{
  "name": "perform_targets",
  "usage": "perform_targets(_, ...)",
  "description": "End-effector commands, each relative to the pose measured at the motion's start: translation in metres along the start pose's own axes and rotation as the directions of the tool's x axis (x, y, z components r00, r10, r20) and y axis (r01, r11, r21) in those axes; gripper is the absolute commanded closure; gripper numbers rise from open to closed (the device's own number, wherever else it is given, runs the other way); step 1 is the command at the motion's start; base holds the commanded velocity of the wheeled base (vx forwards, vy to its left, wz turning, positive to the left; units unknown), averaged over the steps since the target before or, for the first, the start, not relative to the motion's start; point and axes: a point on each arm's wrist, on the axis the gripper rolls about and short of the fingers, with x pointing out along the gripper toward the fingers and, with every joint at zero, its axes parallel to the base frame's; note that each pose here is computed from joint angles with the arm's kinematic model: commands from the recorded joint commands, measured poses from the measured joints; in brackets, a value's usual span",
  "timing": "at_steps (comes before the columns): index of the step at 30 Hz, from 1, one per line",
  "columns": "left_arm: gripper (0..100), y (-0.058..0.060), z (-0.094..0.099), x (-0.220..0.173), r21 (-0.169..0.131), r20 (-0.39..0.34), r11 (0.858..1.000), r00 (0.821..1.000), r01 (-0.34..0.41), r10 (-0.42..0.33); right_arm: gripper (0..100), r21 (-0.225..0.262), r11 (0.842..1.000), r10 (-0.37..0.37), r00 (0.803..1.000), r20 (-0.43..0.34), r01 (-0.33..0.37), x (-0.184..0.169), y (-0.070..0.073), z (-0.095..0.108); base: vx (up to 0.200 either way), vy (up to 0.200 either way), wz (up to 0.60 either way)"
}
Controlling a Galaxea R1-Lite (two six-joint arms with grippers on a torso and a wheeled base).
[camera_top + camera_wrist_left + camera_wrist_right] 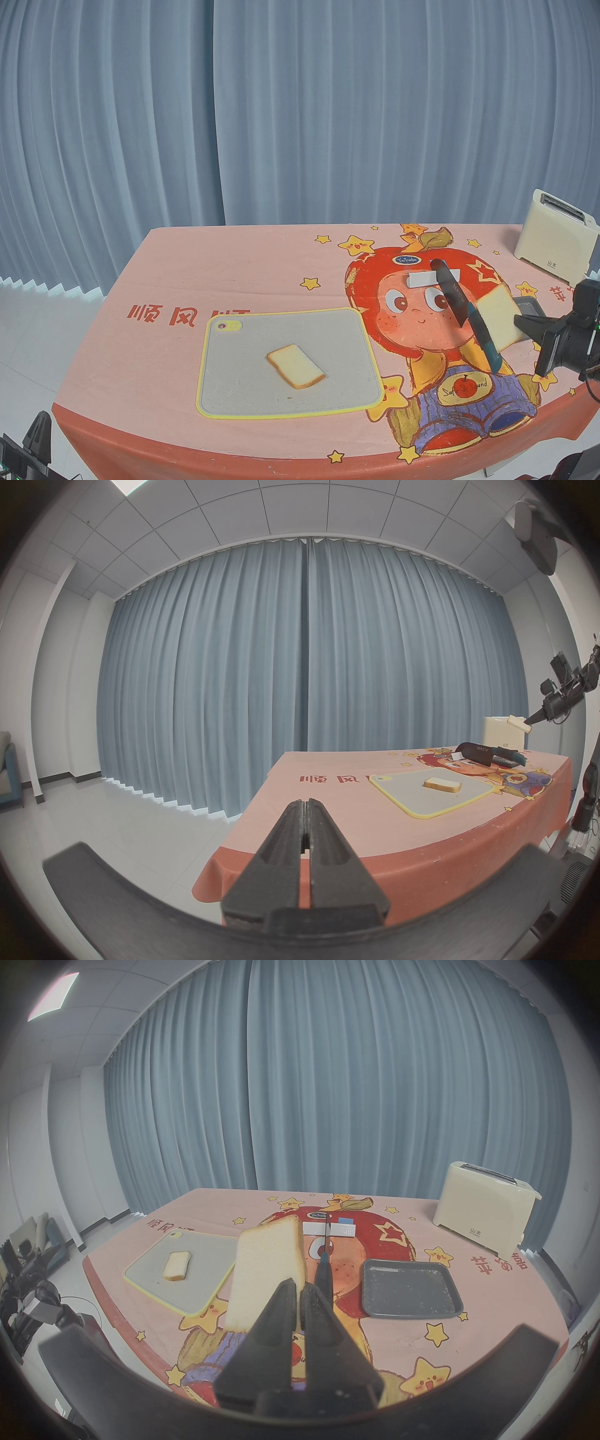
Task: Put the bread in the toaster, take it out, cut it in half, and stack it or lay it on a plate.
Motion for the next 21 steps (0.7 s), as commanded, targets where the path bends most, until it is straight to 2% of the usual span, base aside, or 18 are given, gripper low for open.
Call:
perform_targets(1, 100, 0.0001, -0.0051, 0.0003, -0.001, -0.004, 1.000, 1.000, -0.003, 0.003, 100, -0.002, 1.000, 0.004, 1.000, -0.004, -0.004, 0.0011, 0.0006, -0.0001, 0.000, 0.000, 0.00)
perform_targets(6, 100, 0.0001, -0.0051, 0.0003, -0.001, -0.004, 1.000, 1.000, -0.003, 0.003, 100, -0.007, 1.000, 0.010, 1.000, -0.004, -0.010, 0.0007, 0.0022, -0.0003, 0.000, 0.000, 0.00)
perform_targets(21, 100, 0.0001, -0.0051, 0.0004, -0.004, -0.005, 1.000, 1.000, -0.004, 0.004, 100, -0.008, 1.000, 0.008, 1.000, -0.008, -0.008, 0.0012, 0.0021, -0.0013, 0.000, -0.200, 0.00)
